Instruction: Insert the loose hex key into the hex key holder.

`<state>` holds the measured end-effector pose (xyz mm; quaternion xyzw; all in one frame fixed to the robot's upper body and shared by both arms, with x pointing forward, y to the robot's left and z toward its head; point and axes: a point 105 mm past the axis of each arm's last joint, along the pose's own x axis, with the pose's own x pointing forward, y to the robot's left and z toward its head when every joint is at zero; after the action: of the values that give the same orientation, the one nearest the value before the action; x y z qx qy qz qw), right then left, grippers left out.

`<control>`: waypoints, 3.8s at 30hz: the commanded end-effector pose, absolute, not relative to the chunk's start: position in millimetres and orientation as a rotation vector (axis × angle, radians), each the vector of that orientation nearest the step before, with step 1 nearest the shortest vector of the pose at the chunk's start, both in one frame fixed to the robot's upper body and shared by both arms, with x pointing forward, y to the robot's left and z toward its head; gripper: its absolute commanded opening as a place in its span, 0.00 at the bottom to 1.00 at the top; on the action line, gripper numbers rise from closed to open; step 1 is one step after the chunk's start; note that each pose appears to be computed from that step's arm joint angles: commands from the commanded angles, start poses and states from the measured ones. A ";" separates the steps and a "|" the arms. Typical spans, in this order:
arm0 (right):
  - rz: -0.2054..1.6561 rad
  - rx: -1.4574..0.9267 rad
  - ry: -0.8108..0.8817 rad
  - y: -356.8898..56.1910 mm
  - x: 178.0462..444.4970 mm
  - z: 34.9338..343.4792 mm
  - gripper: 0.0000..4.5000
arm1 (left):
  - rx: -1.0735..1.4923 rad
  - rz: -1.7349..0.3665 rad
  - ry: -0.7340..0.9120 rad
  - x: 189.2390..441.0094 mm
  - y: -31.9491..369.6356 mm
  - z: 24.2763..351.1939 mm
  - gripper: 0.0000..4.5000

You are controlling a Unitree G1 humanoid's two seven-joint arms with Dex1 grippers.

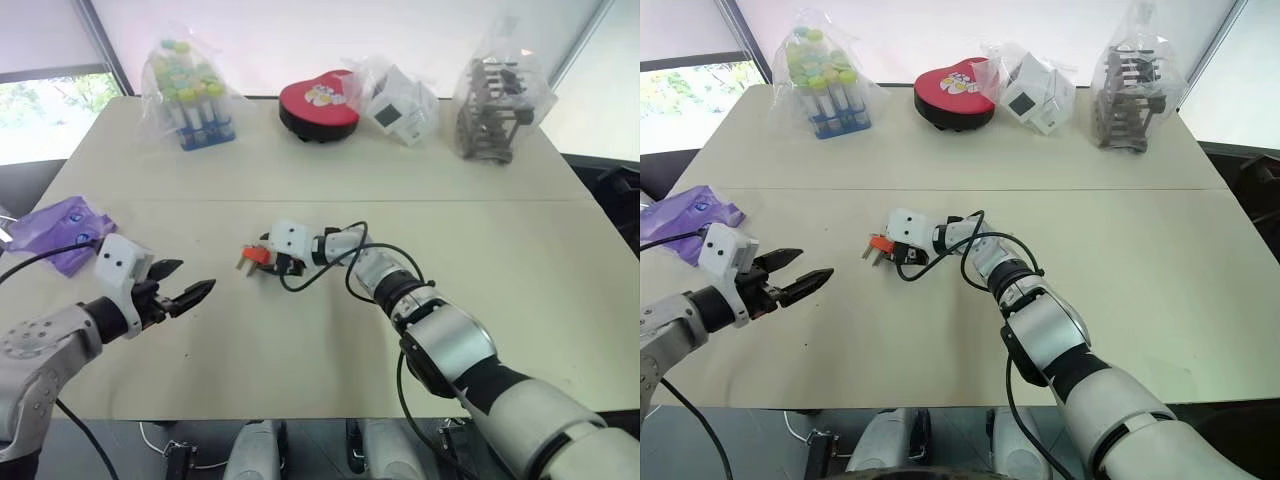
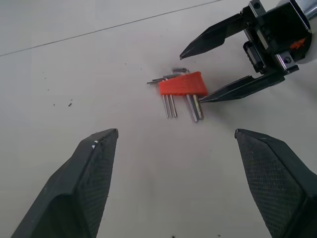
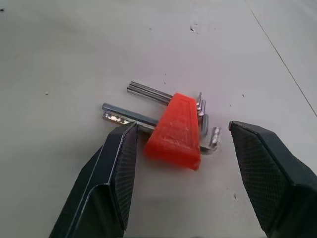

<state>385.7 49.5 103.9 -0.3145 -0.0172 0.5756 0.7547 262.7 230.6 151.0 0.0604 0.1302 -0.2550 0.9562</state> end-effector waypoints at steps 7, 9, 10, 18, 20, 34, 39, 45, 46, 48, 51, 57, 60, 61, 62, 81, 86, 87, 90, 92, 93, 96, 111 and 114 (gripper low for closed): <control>1.206 -0.623 0.045 35.4 394.0 99.0 0.67 | 0.161 -0.520 0.216 263.4 229.5 163.6 0.87; 1.195 -0.599 0.078 34.2 394.5 94.8 0.67 | 0.166 -0.522 0.213 264.8 229.6 164.9 0.87; 1.191 -0.587 0.095 34.0 394.3 92.5 0.67 | 0.168 -0.522 0.211 265.6 229.8 165.5 0.87; 1.173 -0.428 0.182 45.3 389.4 83.6 0.48 | 0.177 -0.503 0.204 269.6 234.6 165.8 0.89; 1.173 -0.413 0.177 48.4 387.7 83.3 0.26 | 0.175 -0.498 0.200 270.1 235.4 165.9 0.89; 0.854 -0.888 -0.685 -40.9 379.7 207.2 0.22 | 0.076 -0.721 0.125 297.5 200.3 192.2 0.89; 0.848 -1.149 -0.982 -68.5 332.5 236.8 0.22 | -0.001 -0.919 0.072 310.9 167.1 219.2 0.89; 0.879 -1.291 -1.135 -76.0 299.9 246.2 0.22 | -0.071 -1.119 0.030 316.8 134.9 247.3 0.89; 0.879 -1.301 -1.144 -76.4 298.3 247.8 0.22 | -0.074 -1.152 0.026 316.1 129.7 250.3 0.89; 0.878 -1.316 -1.158 -76.7 296.3 250.2 0.22 | -0.076 -1.206 0.024 314.2 121.2 253.3 0.89; 0.881 -1.329 -1.166 -76.2 295.8 252.1 0.22 | -0.066 -1.271 0.029 310.8 111.2 253.4 0.89; 0.878 -1.336 -1.170 -74.9 296.8 254.5 0.22 | -0.051 -1.358 0.039 302.6 99.9 251.9 0.89; 0.874 -1.335 -1.173 -74.5 296.8 256.3 0.22 | -0.052 -1.355 0.036 303.3 99.9 252.3 0.89; 0.874 -1.334 -1.174 -74.4 296.6 256.4 0.22 | -0.054 -1.351 0.032 304.3 99.5 252.8 0.89; 0.876 -1.334 -1.175 -74.1 295.8 255.9 0.22 | -0.058 -1.347 0.027 305.0 99.1 253.5 0.89; 0.877 -1.355 -1.170 -74.6 288.7 259.4 0.22 | -0.125 -1.381 0.000 317.6 77.3 248.9 0.01; 0.871 -1.360 -1.164 -75.3 289.9 260.8 0.22 | -0.117 -1.371 0.003 319.1 76.7 246.6 0.01; 0.869 -1.360 -1.160 -76.0 290.6 260.7 0.22 | -0.113 -1.365 0.000 319.7 77.5 246.8 0.01; 0.871 -1.357 -1.152 -75.9 291.4 260.0 0.22 | -0.107 -1.349 -0.009 320.9 80.5 248.5 0.01; 0.873 -1.356 -1.142 -76.3 292.4 259.3 0.22 | -0.099 -1.340 -0.021 320.8 81.5 250.9 0.01; 0.873 -1.353 -1.133 -77.1 293.6 259.2 0.22 | -0.088 -1.334 -0.027 320.5 81.6 251.4 0.01; 0.871 -1.349 -1.117 -77.5 295.8 258.8 0.63 | -0.058 -1.318 -0.034 319.7 83.2 250.8 0.00; 0.669 -0.464 0.060 -130.0 360.5 189.5 0.85 | 0.114 -1.079 -0.128 330.3 102.4 245.9 0.00; 0.600 -0.366 0.205 -134.0 361.6 169.6 0.85 | 0.109 -1.060 -0.132 329.5 103.7 245.7 0.00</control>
<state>362.6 -129.2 163.8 -0.1980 0.0896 0.3151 0.9238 334.1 99.8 232.5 0.0419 -0.0307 -0.5131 0.8567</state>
